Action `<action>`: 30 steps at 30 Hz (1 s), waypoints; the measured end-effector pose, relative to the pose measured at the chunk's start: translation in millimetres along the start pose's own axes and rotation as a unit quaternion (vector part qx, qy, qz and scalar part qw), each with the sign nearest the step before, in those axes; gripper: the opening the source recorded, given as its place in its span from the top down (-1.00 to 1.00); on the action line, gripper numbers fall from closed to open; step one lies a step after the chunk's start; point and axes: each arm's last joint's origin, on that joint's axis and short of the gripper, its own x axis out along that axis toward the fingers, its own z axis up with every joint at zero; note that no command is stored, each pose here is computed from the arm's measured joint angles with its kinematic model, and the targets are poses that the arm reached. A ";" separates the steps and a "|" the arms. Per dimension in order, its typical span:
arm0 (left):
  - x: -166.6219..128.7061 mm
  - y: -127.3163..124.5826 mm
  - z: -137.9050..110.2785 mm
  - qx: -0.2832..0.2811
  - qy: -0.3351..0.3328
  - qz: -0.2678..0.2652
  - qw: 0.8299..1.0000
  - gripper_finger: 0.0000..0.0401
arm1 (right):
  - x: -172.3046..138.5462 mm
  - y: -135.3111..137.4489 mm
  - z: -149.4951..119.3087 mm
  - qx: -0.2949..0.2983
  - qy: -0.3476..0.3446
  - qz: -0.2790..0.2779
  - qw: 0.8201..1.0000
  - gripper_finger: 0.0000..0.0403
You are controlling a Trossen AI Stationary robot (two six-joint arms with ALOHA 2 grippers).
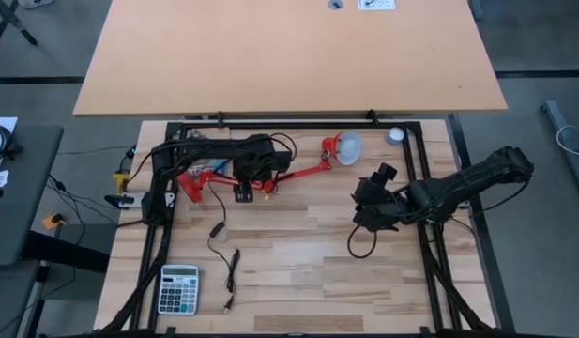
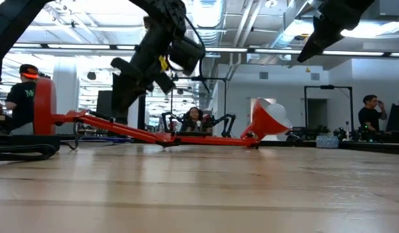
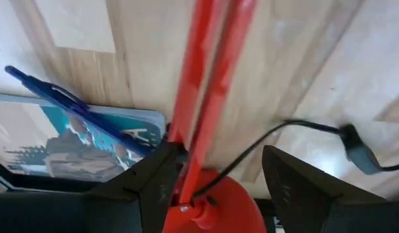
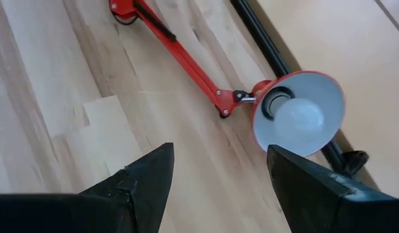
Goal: Screw lightbulb
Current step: Remove the lightbulb from the lamp
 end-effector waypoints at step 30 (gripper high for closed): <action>-5.4 -56.9 29.7 -0.071 -0.444 0.217 0.866 -0.09 | 72.7 -82.7 -43.4 0.114 -0.079 0.003 0.990 -0.57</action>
